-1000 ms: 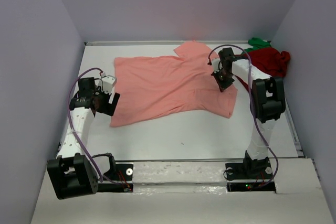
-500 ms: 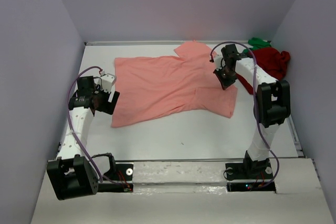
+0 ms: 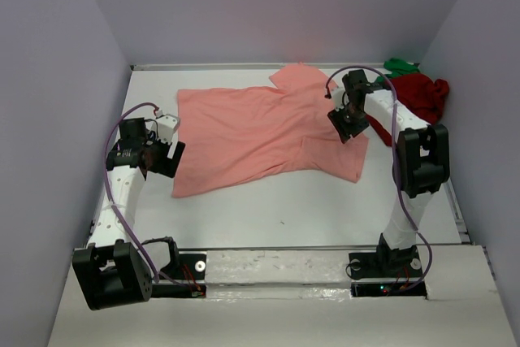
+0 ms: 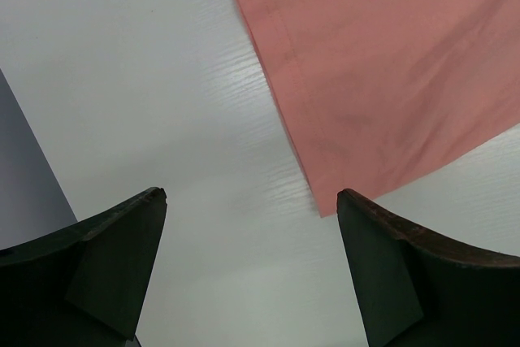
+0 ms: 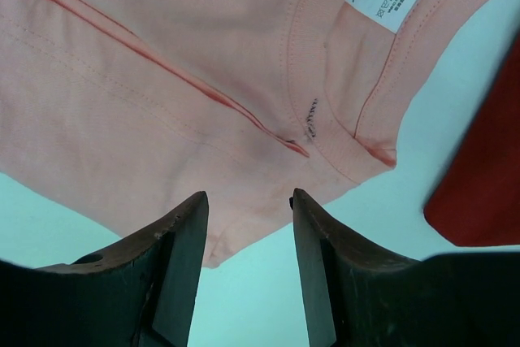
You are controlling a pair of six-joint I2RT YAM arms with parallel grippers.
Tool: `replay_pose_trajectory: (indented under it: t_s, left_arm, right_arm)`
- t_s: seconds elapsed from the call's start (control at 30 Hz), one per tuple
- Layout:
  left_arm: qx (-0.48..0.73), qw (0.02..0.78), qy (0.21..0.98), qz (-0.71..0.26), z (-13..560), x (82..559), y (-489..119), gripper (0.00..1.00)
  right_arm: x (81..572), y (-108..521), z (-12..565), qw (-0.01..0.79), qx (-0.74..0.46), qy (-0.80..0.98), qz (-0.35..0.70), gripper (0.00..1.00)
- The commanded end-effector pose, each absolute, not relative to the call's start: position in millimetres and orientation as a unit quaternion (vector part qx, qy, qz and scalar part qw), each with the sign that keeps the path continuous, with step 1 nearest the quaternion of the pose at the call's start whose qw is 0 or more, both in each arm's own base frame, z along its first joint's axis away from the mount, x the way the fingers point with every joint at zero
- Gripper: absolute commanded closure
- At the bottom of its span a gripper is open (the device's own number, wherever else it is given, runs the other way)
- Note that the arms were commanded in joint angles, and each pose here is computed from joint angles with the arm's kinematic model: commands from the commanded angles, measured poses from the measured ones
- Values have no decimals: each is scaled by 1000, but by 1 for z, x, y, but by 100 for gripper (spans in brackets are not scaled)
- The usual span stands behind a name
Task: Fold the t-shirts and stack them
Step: Flatten the tshirt out
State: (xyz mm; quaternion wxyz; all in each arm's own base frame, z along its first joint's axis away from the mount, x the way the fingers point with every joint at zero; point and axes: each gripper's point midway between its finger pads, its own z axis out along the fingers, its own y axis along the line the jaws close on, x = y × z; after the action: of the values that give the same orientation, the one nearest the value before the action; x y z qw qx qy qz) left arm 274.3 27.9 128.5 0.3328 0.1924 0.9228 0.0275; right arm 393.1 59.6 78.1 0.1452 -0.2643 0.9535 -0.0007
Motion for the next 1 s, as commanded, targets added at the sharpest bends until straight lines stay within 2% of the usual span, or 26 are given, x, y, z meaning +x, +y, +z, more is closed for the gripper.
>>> replay_pose_trajectory:
  t_s: [0.0,0.2,0.47,0.97]
  left_arm:
    - [200,347,916,28,141,274,25,3]
    - [202,346,916,29,139,272,26,3]
    - [199,345,917,21,137,273,23,4]
    - [197,343,918,18,135,273,22,4]
  right_arm:
    - [393,52,77,148,-265,953,-13,50]
    - [396,41,62,136,-248,959,-34,54]
    - [403,29,63,141,-234,961,-50,55]
    - [398,32,43,123,-226,966,-18,57]
